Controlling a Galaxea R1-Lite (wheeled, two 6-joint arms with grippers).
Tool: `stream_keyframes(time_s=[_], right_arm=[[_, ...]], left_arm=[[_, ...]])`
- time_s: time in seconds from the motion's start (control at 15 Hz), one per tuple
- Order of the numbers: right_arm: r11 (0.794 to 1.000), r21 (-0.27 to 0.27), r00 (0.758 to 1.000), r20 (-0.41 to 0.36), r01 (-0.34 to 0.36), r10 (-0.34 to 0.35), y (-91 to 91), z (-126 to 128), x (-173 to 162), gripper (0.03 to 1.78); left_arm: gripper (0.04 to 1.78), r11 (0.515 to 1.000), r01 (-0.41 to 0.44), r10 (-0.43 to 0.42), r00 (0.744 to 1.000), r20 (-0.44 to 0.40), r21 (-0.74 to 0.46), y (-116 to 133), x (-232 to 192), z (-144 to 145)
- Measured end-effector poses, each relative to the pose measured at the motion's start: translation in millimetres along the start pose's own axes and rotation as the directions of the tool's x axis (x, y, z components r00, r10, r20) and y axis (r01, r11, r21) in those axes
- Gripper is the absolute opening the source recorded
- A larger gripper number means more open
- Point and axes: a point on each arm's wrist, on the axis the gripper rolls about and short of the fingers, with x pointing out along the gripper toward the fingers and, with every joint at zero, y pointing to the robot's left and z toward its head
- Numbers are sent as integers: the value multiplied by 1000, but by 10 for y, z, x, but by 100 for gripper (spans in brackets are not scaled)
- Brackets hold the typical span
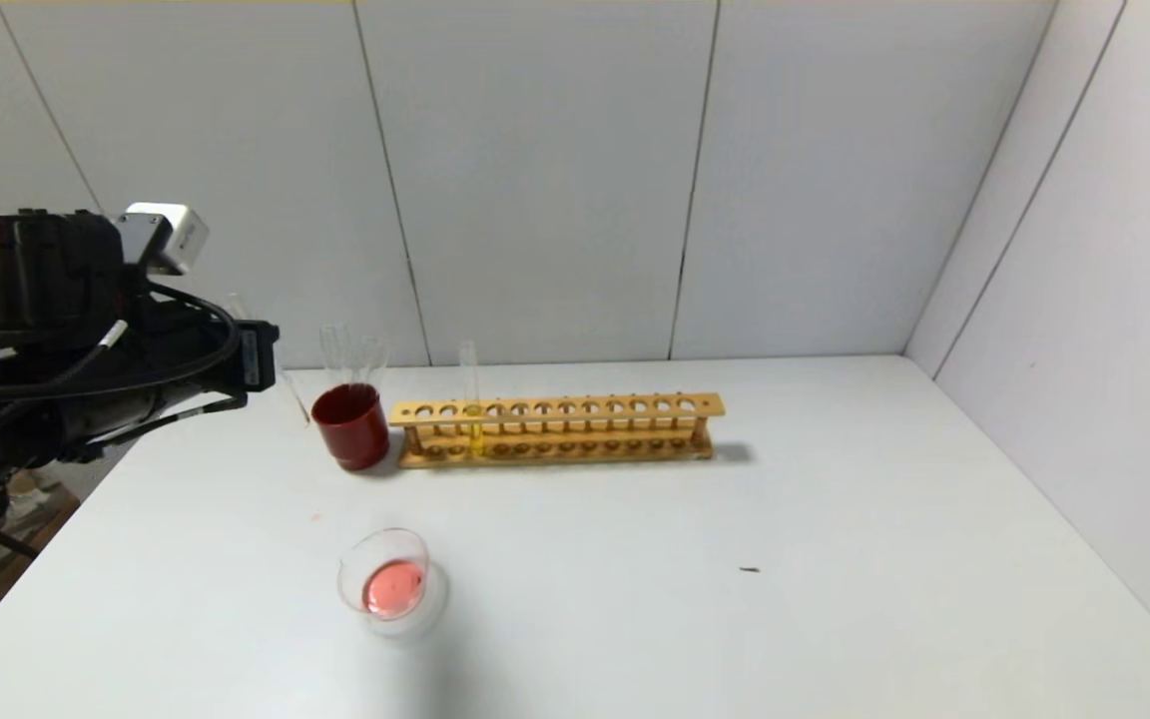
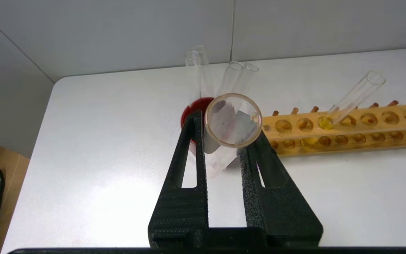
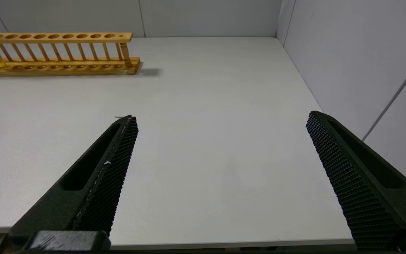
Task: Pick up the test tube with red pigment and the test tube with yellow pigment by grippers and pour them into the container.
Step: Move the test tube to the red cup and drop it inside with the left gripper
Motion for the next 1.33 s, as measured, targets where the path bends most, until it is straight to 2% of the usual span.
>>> stream_keyframes(time_s=[0.33,0.67,1.2,1.33], right_arm=[[1000,0,1000,0,0,0,0,0,0,175],[1000,0,1000,0,0,0,0,0,0,175],[1000,0,1000,0,0,0,0,0,0,175],[1000,0,1000,0,0,0,0,0,0,175]], left_arm=[[32,1000,-10,10,1000,10,-8,26,151,55],[32,1000,-23,23,999,-23,-11,41,531,15],[32,999,-45,43,996,-73,-25,107,1134,-213],[32,1000,-3,0,996,-85,-30,119,1202,-285]])
